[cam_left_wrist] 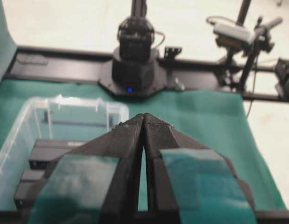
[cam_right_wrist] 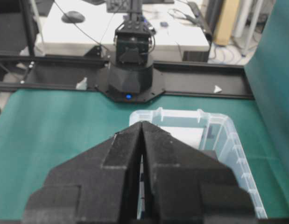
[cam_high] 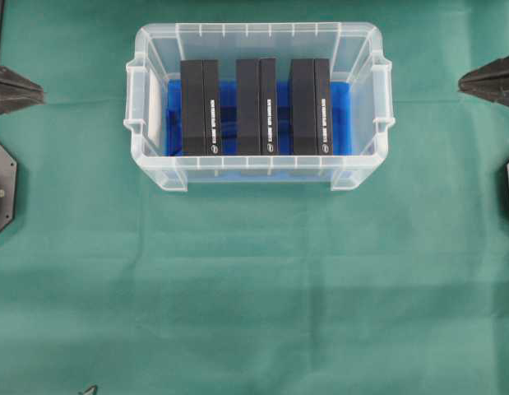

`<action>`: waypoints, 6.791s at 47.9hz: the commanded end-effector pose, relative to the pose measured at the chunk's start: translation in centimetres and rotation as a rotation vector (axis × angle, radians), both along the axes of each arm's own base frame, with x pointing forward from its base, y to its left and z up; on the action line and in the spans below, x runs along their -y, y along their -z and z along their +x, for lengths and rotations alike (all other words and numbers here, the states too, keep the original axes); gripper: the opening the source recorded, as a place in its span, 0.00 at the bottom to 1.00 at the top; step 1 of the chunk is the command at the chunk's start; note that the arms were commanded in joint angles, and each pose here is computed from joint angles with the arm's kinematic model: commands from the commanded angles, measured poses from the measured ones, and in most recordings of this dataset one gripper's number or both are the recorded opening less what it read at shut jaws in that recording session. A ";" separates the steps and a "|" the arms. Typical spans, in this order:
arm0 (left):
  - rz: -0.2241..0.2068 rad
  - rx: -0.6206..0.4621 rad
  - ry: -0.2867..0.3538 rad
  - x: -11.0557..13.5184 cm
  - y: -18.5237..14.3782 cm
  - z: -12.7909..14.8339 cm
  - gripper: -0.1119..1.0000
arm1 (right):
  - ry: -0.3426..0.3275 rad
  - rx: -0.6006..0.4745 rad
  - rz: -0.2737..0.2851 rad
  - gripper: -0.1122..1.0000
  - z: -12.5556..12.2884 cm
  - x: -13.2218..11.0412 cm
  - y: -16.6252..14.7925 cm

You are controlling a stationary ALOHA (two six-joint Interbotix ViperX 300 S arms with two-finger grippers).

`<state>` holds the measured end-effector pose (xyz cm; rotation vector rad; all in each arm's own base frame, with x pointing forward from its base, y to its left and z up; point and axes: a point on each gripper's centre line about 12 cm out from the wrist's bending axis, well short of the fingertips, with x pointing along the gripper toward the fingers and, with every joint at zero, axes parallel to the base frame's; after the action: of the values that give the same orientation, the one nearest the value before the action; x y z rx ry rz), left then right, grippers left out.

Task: Take the box out of the case with the left arm.
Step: 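Raise the left gripper from rest and swing it toward the case, then move the open left gripper over the middle black box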

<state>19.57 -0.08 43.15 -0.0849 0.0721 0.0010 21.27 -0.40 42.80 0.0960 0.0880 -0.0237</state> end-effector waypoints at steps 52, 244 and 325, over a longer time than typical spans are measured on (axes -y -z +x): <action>-0.343 -1.060 -0.244 0.4 5.5 -1.5 0.11 | 0.098 -1.233 0.128 0.11 -1.8 0.1 6.4; -1.014 -0.994 -0.901 -8.6 4.0 13.2 0.98 | 0.287 -1.336 0.219 0.11 -2.9 0.8 6.9; -1.016 -0.960 -0.852 -9.1 6.1 26.1 0.98 | 0.294 -1.347 0.215 0.11 -3.0 0.8 7.3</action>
<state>45.98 9.07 35.39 -1.1175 1.0366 0.8888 18.28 -1.18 35.15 0.2958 1.4401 -0.3729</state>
